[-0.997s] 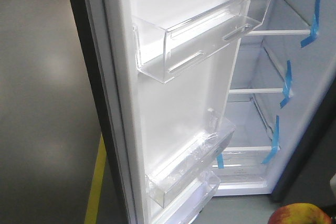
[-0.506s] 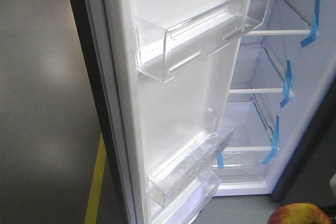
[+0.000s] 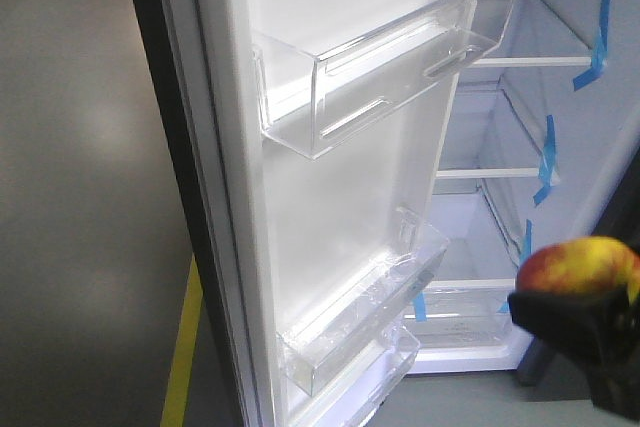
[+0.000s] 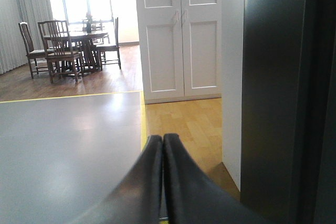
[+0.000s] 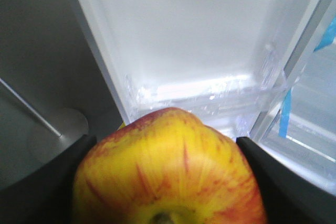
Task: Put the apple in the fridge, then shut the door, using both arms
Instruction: 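Raise the right gripper with the apple above the upper door bin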
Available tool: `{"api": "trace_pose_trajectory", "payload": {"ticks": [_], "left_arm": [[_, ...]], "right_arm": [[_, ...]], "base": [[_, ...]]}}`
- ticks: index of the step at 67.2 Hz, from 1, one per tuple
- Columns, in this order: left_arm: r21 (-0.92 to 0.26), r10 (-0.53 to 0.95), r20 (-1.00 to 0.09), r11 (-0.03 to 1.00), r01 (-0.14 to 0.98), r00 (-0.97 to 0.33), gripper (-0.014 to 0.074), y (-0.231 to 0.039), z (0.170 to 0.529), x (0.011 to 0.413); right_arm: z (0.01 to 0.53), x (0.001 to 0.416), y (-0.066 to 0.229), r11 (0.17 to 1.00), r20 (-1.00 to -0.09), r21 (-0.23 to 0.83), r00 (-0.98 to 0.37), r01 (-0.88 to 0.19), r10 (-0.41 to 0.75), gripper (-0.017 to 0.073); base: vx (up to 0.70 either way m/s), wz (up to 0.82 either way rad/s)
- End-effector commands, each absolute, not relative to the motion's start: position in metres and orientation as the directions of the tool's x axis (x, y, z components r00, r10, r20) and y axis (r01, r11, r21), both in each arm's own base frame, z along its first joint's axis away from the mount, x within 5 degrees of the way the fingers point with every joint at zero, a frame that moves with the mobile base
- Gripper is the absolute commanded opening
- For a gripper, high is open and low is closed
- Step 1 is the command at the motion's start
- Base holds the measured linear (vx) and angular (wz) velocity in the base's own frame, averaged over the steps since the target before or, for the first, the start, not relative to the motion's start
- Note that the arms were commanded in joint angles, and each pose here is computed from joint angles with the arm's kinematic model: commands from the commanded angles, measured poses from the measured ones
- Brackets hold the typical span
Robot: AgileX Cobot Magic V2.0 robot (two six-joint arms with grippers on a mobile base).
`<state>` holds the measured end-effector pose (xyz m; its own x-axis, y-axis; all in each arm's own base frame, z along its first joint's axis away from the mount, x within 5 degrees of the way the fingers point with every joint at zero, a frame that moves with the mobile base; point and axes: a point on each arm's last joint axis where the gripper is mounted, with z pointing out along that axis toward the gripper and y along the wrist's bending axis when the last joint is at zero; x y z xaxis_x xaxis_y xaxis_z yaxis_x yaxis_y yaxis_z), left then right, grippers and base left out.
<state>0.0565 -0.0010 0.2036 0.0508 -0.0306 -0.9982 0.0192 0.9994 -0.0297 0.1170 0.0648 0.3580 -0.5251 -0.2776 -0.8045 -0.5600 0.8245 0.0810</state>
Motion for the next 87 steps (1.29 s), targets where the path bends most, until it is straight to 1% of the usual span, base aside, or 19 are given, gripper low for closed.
{"api": "trace_pose_trajectory", "payload": {"ticks": [1, 23, 40, 51, 69, 79, 87], "left_arm": [[-0.038, -0.042, -0.987, 0.999, 0.027, 0.152, -0.0006, -0.001, 0.217, 0.054], [-0.038, -0.042, -0.987, 0.999, 0.027, 0.152, -0.0006, -0.001, 0.217, 0.054], [-0.038, -0.042, -0.987, 0.999, 0.027, 0.152, -0.0006, -0.001, 0.217, 0.054], [-0.038, -0.042, -0.987, 0.999, 0.027, 0.152, -0.0006, -0.001, 0.217, 0.054], [-0.038, -0.042, -0.987, 0.999, 0.027, 0.152, -0.0006, -0.001, 0.217, 0.054], [-0.038, -0.042, -0.987, 0.999, 0.027, 0.152, -0.0006, -0.001, 0.217, 0.054], [-0.038, -0.042, -0.987, 0.999, 0.027, 0.152, -0.0006, -0.001, 0.217, 0.054]], "right_arm": [[0.4, 0.136, 0.07, 0.832, -0.881, 0.048, -0.416, -0.552, -0.225, 0.0029], [0.495, 0.194, 0.091, 0.821, -0.94, 0.004, -0.283, -0.571, -0.192, 0.0039], [0.53, 0.233, 0.105, 0.819, -0.961, -0.018, -0.216, -0.574, -0.173, 0.0047], [0.533, 0.265, 0.115, 0.818, -0.961, -0.021, -0.215, -0.575, -0.175, 0.0053], [0.513, 0.314, 0.132, 0.816, -0.943, -0.01, -0.266, -0.579, -0.2, 0.0065], [0.499, 0.331, 0.138, 0.816, -0.93, -0.002, -0.3, -0.578, -0.215, 0.0073], [0.489, 0.337, 0.14, 0.812, -0.911, 0.005, -0.337, -0.584, -0.237, 0.0105]], "base": [[0.0, 0.0], [0.0, 0.0], [0.0, 0.0], [0.0, 0.0], [0.0, 0.0], [0.0, 0.0], [0.0, 0.0]]}}
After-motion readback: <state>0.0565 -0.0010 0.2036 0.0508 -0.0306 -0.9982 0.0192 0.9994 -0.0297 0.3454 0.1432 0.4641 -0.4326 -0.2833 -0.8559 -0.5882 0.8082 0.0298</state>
